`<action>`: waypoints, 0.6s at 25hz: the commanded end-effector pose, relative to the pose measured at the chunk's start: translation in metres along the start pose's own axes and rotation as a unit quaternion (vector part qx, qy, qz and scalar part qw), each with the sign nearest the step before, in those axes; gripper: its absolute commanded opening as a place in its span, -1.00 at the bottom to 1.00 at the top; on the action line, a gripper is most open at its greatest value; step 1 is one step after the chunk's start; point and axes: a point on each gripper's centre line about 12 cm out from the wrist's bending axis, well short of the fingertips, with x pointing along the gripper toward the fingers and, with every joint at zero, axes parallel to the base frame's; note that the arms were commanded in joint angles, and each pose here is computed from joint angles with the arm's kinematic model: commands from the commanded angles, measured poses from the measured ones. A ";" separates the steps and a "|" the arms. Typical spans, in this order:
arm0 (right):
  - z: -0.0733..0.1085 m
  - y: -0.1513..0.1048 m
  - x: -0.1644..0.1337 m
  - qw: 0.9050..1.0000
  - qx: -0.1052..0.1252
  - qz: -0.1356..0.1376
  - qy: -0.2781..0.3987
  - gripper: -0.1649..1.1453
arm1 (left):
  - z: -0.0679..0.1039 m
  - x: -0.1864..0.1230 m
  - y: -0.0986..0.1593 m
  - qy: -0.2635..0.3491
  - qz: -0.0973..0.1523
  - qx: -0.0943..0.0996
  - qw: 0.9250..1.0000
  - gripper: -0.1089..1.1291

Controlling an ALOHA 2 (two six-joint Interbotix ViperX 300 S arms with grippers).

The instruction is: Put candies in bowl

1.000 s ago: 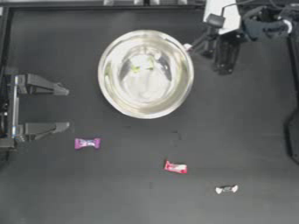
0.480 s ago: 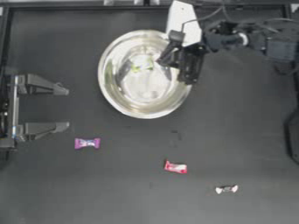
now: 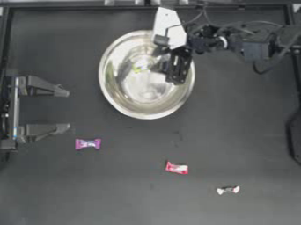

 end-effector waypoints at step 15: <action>0.035 0.038 -0.098 0.994 -0.013 0.019 -0.111 0.74 | -0.001 -0.002 0.001 -0.003 0.003 0.001 1.000 0.80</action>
